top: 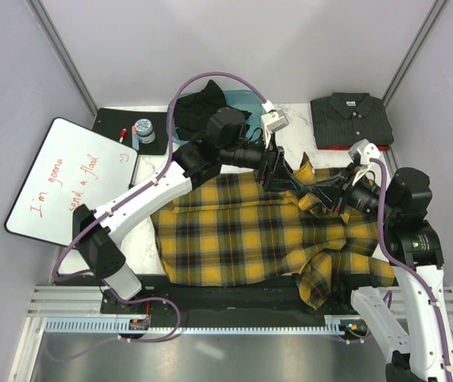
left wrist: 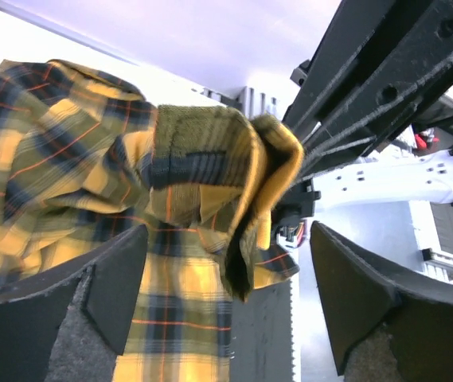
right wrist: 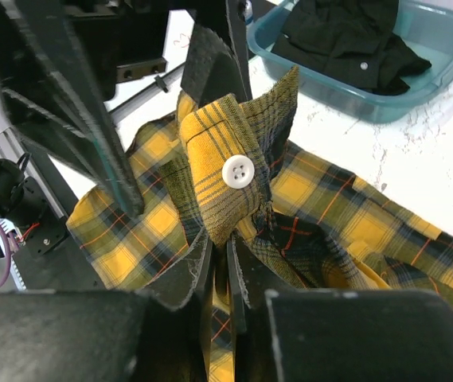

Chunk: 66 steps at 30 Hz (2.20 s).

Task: Fold and stack the long sleeve shirts
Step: Fold the shirt

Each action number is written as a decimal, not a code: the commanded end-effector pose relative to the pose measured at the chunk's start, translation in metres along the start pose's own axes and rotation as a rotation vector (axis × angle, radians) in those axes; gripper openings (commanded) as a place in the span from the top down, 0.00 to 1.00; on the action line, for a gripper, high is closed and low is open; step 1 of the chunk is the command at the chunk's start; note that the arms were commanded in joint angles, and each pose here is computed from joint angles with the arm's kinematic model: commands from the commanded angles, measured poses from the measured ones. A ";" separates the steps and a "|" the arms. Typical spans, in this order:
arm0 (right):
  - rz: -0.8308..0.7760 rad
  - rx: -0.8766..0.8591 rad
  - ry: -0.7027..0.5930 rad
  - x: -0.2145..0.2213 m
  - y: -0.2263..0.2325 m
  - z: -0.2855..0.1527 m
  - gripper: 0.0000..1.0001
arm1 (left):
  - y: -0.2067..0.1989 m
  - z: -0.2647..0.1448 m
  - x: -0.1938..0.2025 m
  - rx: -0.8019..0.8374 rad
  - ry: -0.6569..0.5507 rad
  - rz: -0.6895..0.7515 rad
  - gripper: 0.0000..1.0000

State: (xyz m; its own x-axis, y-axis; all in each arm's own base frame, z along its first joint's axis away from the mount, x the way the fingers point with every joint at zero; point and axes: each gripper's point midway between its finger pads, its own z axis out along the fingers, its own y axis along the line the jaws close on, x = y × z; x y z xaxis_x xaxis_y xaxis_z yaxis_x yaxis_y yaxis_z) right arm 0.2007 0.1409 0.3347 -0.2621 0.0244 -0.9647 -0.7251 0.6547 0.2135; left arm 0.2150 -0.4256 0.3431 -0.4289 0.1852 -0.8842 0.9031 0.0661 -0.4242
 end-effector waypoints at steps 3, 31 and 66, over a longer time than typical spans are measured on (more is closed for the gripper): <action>-0.065 -0.040 -0.032 -0.004 0.007 -0.001 0.83 | -0.021 0.013 -0.018 0.137 -0.025 -0.049 0.20; -0.039 0.211 0.348 0.012 -0.086 0.024 0.07 | -0.101 -0.075 0.122 0.280 0.522 1.244 0.98; 0.343 -0.180 0.891 0.180 -0.152 0.090 0.19 | 0.010 -0.004 0.051 -0.213 0.420 0.711 0.98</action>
State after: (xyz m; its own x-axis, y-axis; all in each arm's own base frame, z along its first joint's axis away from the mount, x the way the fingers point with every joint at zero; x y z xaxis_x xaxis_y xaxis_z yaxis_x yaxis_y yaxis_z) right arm 0.2785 0.1328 0.0477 -0.8460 -0.4838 -0.2242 -0.5096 0.6096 0.6072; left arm 0.1616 -0.4461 0.2698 0.4590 0.5980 -0.6570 0.8864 -0.2586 0.3840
